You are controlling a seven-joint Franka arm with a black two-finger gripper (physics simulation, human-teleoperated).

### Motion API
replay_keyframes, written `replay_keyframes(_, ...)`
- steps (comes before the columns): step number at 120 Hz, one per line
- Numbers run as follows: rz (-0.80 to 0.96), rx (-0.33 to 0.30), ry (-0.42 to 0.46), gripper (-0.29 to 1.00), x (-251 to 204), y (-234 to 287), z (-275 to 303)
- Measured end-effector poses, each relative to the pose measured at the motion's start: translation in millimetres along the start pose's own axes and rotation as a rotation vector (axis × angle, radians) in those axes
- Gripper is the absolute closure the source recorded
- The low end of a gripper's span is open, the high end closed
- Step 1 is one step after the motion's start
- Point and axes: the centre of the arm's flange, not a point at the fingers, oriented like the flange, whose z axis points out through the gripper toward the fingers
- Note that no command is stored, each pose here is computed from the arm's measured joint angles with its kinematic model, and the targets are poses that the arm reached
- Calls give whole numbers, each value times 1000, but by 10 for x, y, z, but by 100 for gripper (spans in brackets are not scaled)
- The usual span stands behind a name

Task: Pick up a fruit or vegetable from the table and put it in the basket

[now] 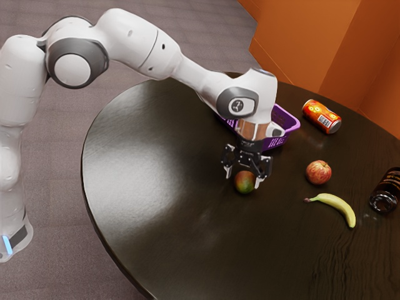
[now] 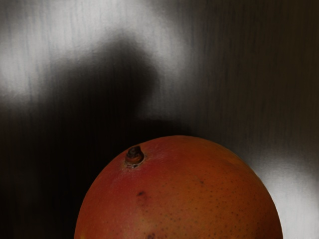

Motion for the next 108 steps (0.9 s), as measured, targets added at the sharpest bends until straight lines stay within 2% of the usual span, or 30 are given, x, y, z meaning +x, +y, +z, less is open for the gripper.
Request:
replay_keyframes(4, 0, 0, 0, 2, 0, 1, 4)
replay_keyframes(17, 0, -1, 1, 22, 0, 4, 4)
replay_keyframes(26, 0, -2, 2, 28, 3, 2, -1)
replay_keyframes(51, -11, -7, 1, 33, 19, -11, -12)
replay_keyframes(82, -38, -17, 1, 34, 46, -40, -57)
replay_keyframes(99, -31, -63, 65, 34, -117, 0, -568)
replay_keyframes(108, -23, -84, 137, 35, -215, -40, -994)
